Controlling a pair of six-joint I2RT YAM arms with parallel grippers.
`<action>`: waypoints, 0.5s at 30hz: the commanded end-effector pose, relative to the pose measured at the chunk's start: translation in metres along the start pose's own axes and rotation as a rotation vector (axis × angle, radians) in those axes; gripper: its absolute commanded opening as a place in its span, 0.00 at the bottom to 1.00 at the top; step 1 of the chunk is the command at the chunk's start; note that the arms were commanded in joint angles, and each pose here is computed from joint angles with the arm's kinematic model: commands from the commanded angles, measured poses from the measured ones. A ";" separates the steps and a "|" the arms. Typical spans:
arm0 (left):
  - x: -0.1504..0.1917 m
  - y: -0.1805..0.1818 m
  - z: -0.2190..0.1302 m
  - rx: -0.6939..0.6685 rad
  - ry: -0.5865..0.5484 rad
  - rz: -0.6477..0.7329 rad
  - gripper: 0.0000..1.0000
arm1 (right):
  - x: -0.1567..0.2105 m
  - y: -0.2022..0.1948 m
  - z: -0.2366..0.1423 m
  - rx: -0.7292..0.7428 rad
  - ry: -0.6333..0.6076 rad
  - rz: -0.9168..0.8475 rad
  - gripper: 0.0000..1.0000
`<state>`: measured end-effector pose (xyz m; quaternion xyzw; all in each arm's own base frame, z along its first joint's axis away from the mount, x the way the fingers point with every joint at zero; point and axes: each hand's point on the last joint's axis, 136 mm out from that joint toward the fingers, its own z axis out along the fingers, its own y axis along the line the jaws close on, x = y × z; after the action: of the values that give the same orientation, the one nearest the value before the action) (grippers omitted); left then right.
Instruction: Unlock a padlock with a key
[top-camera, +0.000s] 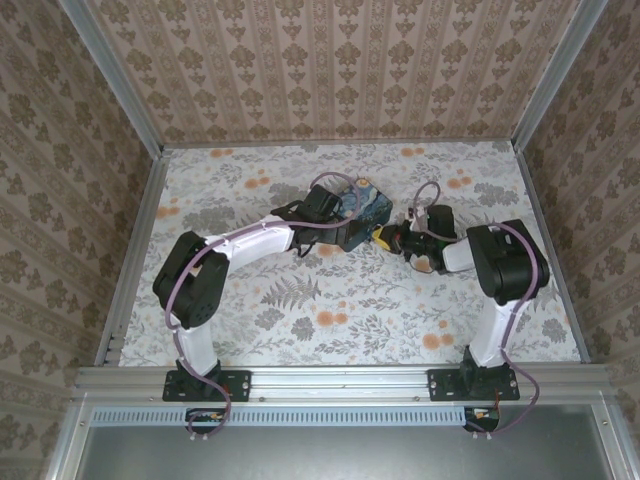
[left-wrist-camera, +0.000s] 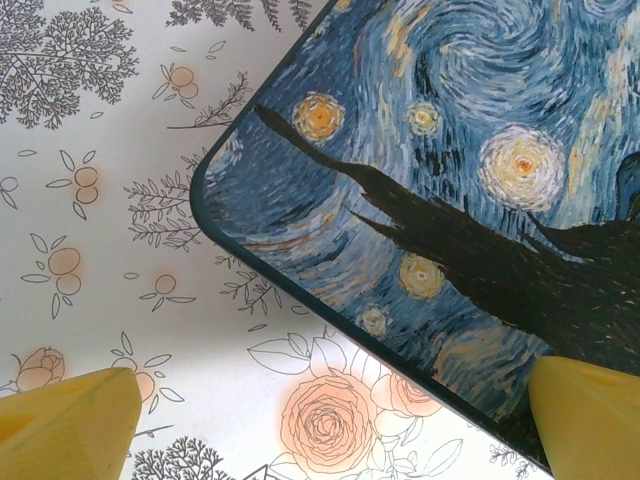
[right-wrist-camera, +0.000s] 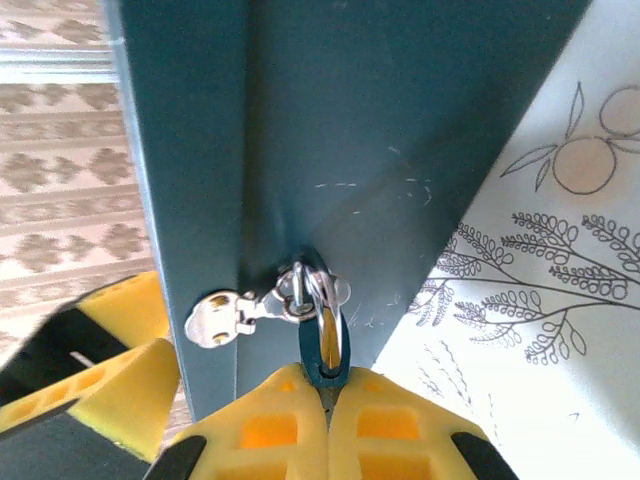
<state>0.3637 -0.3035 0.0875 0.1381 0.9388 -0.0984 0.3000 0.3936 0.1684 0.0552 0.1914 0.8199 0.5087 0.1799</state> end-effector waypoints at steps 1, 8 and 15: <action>0.095 0.055 0.017 -0.206 0.330 0.093 0.99 | -0.003 -0.049 -0.022 0.284 -0.040 -0.031 0.00; 0.097 0.056 0.018 -0.214 0.337 0.099 0.99 | -0.004 -0.046 -0.009 0.118 -0.039 0.008 0.00; 0.100 0.057 0.020 -0.217 0.349 0.101 0.99 | -0.018 -0.031 -0.005 -0.073 -0.070 0.059 0.00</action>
<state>0.3652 -0.3061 0.0867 0.1385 0.9382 -0.1014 0.3006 0.3928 0.1643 0.0463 0.1622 0.8021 0.5417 0.1920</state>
